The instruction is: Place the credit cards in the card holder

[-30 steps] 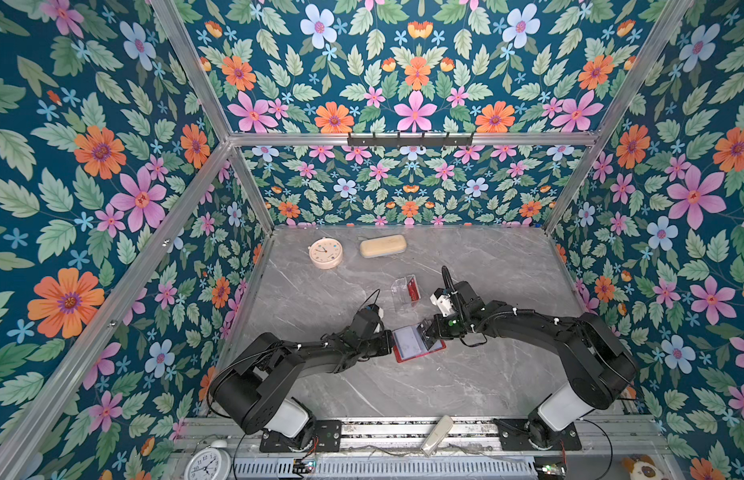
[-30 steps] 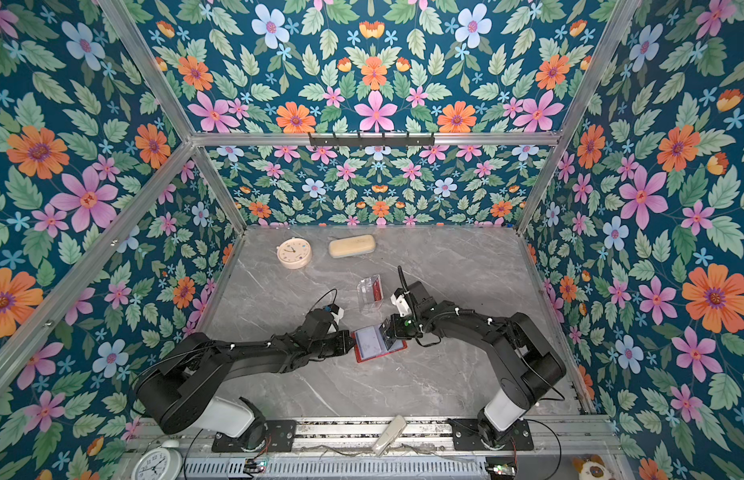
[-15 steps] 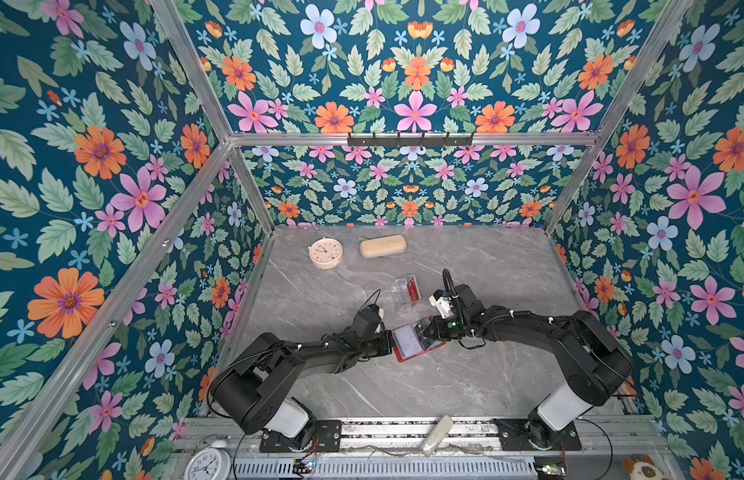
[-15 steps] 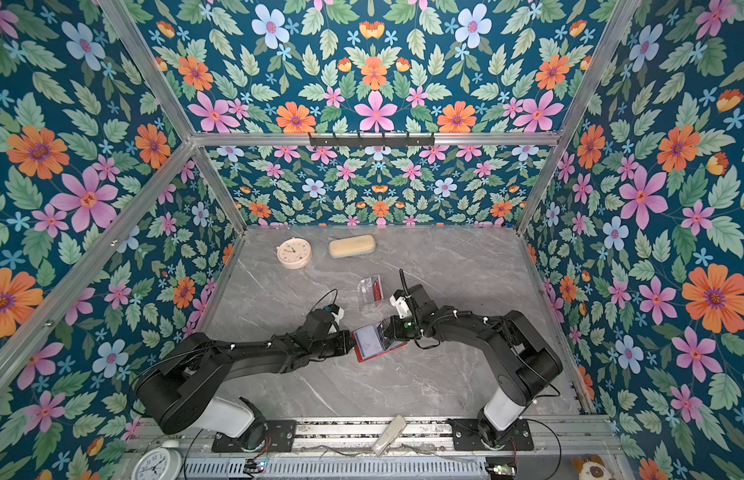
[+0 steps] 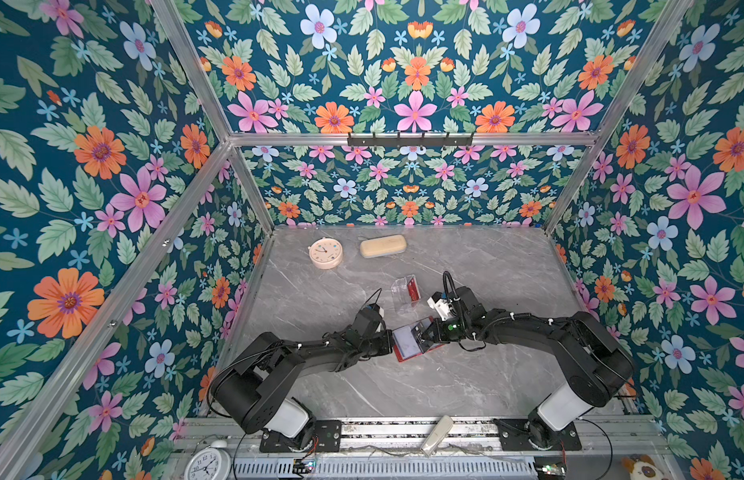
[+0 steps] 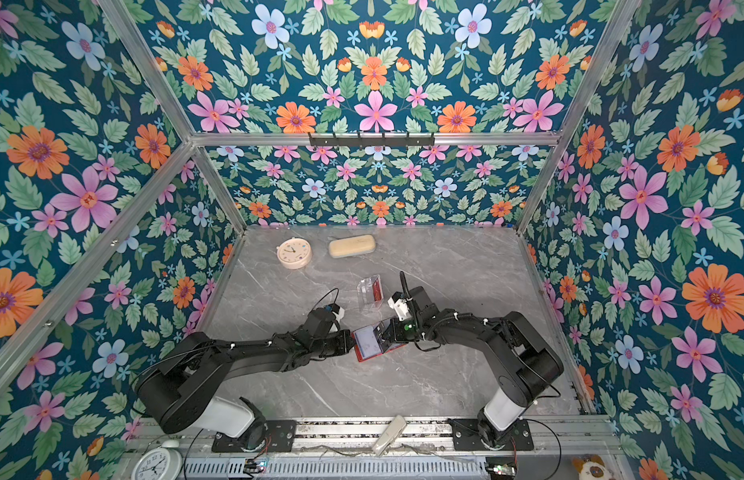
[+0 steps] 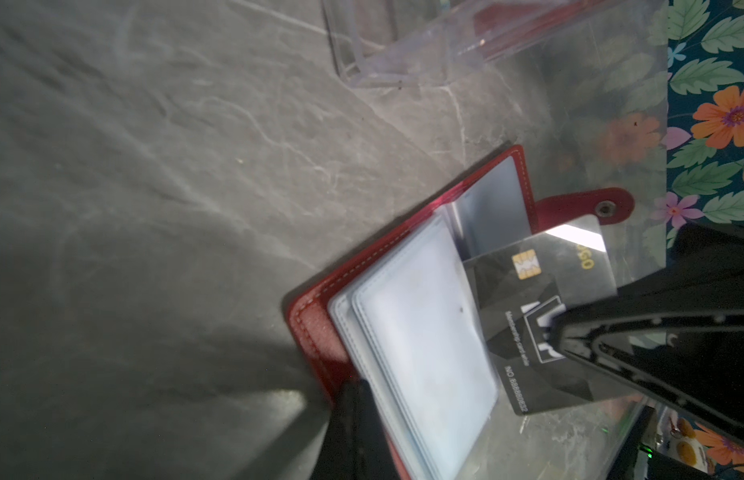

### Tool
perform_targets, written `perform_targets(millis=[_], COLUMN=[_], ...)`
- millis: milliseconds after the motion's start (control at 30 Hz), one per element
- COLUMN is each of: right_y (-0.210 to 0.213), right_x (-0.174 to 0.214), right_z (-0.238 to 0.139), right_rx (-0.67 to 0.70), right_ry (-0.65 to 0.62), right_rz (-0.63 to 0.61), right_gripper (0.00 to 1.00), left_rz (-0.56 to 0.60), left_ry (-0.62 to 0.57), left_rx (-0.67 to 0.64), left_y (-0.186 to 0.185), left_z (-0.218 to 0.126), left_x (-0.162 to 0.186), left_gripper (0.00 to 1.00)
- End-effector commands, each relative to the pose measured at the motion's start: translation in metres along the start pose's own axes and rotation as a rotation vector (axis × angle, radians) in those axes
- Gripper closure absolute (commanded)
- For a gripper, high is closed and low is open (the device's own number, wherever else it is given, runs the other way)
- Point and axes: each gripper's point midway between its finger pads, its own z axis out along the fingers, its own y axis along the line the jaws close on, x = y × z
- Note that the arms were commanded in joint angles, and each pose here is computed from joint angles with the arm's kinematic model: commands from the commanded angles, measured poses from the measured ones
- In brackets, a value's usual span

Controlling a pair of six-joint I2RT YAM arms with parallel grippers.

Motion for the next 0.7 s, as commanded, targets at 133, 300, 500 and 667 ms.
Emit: perform_targets(millis=[133,300,500,667], right_y=[0.006,0.005,-0.004,-0.008], right_x=[-0.004,-0.007,-0.009,-0.012], right_z=[0.003,0.003,0.011,0.012], right_rx=[-0.043,-0.038,-0.012,-0.003], right_ry=[-0.014,-0.034,-0.024,-0.020], right_rz=[-0.016,-0.026,-0.029,-0.036], right_gripper=[1.00,1.00,1.00,1.00], left_rz=[0.002,0.007,0.016,0.018], left_ry=[0.022,0.030,0.038,0.042], left_rx=[-0.130,-0.135,-0.143,-0.156], left_y=[0.027,0.028,0.029,0.032], left_z=[0.002,0.003,0.003,0.002], left_x=[0.008,0.009,0.010,0.011], left_gripper=[1.00,1.00,1.00,1.00])
